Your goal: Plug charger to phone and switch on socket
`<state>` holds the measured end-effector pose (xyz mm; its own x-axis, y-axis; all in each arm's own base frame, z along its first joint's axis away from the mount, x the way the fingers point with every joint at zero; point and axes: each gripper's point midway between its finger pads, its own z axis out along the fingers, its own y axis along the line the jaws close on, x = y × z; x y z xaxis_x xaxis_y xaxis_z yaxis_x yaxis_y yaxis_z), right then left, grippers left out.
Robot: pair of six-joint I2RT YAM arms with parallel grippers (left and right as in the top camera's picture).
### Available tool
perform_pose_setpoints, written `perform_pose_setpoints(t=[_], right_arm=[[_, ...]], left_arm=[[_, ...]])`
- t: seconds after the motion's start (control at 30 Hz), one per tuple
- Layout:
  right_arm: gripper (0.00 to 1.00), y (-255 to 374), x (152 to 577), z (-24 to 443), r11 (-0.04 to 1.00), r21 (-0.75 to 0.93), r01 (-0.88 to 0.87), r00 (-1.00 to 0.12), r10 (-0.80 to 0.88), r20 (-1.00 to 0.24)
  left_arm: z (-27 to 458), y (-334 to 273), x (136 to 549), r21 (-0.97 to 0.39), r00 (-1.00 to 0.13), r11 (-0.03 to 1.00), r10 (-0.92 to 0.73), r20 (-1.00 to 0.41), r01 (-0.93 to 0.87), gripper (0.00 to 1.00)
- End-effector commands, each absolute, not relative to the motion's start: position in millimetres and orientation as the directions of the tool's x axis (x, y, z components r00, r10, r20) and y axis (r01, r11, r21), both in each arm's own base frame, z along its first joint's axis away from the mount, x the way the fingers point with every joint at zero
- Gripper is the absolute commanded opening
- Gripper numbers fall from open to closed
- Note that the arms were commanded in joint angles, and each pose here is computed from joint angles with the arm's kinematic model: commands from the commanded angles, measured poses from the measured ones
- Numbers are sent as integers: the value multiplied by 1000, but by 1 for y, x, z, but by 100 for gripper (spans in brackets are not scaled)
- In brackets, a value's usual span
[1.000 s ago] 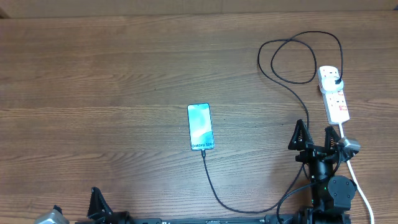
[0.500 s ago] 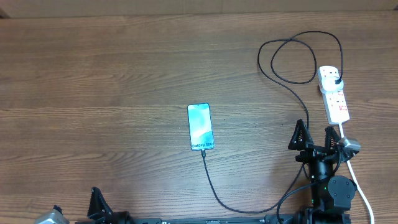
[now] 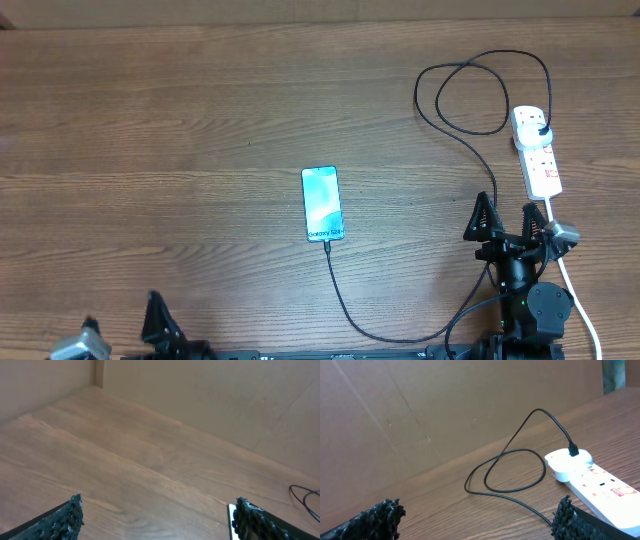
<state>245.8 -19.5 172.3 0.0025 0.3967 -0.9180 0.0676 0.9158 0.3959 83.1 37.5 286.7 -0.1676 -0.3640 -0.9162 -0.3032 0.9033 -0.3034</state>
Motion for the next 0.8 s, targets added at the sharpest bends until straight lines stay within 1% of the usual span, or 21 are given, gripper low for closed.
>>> perform_pose_setpoints(t=[0.0, 0.2, 0.43, 0.47, 0.57, 0.67, 0.77], right_arm=[[100, -21, 246, 170, 919, 388, 74, 8, 389, -921], [100, -21, 246, 170, 919, 388, 74, 8, 389, -921], [100, -21, 246, 170, 919, 388, 74, 8, 389, -921], [100, -21, 246, 170, 919, 388, 74, 8, 389, -921], [100, -21, 246, 170, 919, 388, 74, 8, 389, -921], [100, -21, 246, 170, 919, 388, 74, 8, 389, -921], [100, -21, 246, 170, 919, 388, 74, 8, 389, -921]], left_arm=[[281, 36, 98, -255, -175, 926, -310, -934, -279, 100], [274, 22, 134, -279, -158, 943, -308, -938, -184, 100], [237, 10, 184, -296, -164, 949, -311, -936, -111, 100], [228, 5, 197, -302, -153, 950, -311, -938, -77, 100], [222, -2, 213, -310, -113, 950, -310, -944, -20, 100], [220, -6, 224, -311, -63, 950, -309, -949, 19, 100], [212, -6, 230, -310, -51, 950, -309, -950, 25, 100]])
